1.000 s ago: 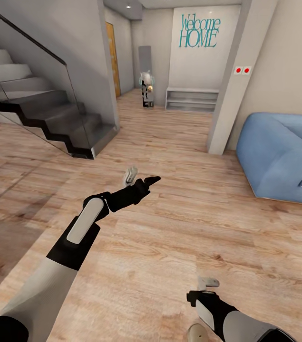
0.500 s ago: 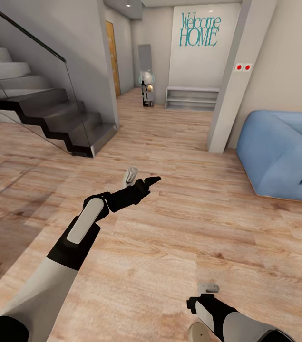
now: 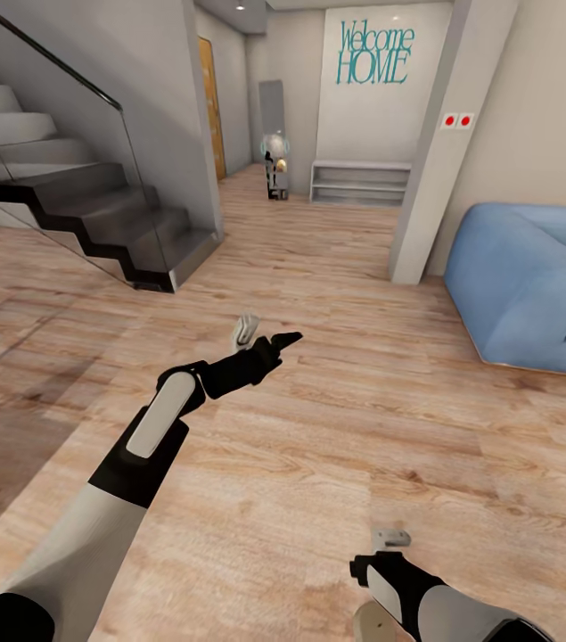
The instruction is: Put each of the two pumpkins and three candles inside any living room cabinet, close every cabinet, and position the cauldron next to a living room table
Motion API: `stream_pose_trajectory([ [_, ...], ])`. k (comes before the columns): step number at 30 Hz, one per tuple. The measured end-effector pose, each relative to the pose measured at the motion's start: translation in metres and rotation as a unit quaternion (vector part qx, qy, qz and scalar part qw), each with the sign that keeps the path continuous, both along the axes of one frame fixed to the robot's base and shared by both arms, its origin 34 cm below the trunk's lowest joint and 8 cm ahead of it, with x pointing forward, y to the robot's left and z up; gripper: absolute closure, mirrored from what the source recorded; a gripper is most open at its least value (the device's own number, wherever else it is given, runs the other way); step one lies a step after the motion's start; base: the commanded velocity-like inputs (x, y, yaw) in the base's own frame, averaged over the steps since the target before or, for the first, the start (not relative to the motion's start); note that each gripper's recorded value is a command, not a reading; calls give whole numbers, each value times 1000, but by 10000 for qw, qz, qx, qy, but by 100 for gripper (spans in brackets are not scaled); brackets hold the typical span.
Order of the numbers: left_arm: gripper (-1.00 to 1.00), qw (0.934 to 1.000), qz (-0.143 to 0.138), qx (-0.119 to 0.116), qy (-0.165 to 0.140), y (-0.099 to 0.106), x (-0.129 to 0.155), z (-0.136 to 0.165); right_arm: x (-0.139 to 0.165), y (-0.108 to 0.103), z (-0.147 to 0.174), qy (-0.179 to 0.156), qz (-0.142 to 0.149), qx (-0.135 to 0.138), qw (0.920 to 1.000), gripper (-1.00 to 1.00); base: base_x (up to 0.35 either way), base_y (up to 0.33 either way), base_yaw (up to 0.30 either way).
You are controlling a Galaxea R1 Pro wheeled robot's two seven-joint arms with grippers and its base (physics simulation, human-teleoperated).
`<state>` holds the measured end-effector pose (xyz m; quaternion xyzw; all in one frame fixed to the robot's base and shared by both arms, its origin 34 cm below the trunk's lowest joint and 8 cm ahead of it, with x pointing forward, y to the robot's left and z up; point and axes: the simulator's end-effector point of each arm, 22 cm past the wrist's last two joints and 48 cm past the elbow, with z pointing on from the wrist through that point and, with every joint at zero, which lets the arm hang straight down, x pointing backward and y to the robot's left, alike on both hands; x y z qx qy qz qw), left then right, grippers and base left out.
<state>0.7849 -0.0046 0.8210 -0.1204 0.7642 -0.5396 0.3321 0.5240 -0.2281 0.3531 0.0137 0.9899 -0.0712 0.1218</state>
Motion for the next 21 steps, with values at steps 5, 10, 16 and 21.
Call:
stream_pose_trajectory([
  [5,-100,10000,-24,-42,14,-5,-3,-9,2,0,-9,-94,-12,5,10000,-100,0,0,0],
  [10,-100,10000,-30,-52,16,-6,-5,-19,1,1,-19,-108,-17,13,9999,-100,0,0,0],
  [16,-100,10000,-30,-53,14,-6,-7,-31,-1,1,-32,-110,-21,8,9999,-100,0,0,0],
  [21,-100,10000,-29,-50,21,-6,-9,-42,-4,1,-42,-105,-20,12,9999,-100,0,0,0],
])
